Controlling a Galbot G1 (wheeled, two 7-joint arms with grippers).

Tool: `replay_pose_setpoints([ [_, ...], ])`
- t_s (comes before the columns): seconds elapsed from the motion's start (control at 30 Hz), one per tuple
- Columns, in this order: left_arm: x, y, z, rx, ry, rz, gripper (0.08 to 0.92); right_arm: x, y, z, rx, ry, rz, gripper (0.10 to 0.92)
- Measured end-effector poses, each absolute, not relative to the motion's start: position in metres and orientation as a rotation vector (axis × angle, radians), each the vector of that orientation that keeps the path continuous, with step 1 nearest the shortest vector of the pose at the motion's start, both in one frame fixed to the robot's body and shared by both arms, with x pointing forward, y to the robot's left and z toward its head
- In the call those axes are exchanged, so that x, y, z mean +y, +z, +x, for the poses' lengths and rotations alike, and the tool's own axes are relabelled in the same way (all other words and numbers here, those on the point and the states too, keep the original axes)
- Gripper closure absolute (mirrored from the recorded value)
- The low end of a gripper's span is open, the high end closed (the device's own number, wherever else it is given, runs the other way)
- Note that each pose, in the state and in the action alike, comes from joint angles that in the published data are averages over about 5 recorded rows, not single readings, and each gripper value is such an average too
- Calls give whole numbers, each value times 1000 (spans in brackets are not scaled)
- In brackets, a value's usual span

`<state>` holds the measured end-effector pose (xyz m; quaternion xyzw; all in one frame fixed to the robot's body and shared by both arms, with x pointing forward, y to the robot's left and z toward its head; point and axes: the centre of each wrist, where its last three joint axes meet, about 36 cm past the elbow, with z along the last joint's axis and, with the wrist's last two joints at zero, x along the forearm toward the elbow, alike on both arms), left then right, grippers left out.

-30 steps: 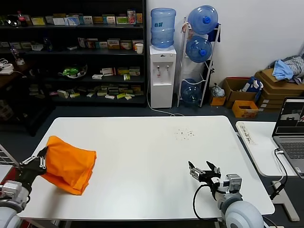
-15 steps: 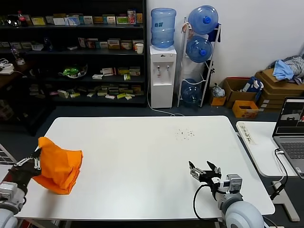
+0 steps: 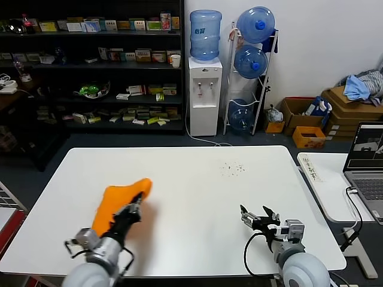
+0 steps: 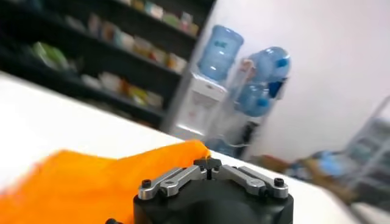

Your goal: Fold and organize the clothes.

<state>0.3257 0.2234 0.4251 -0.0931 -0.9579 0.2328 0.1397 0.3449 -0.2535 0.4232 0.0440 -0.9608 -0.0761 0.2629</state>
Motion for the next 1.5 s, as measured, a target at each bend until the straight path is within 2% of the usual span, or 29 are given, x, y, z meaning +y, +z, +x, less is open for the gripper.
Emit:
replay_pose_setpoints([
  [0.17,169,414,329,-2631,856,-371,905,-256,418,345,-2587,-209,87,200],
  [0.3,140,405,331,-2566,907,-412,905,-258,415,345,-2580,-212,74,200],
  [0.57,109,391,340,-2586,898,-412,905,-258,412,345,-2574,-214,65,200],
  [0.9,98,386,352,-2653,850,-397,899,-260,411,346,-2581,-210,67,200],
  [1.0,100,385,349,-2653,838,-425,853,-262,409,346,-2602,-211,75,200],
  [1.3,134,370,330,-2820,740,-539,598,-284,395,347,-2845,-194,150,200],
  [1.5,183,342,308,-3065,652,-476,425,-304,379,334,-3012,-172,174,200],
])
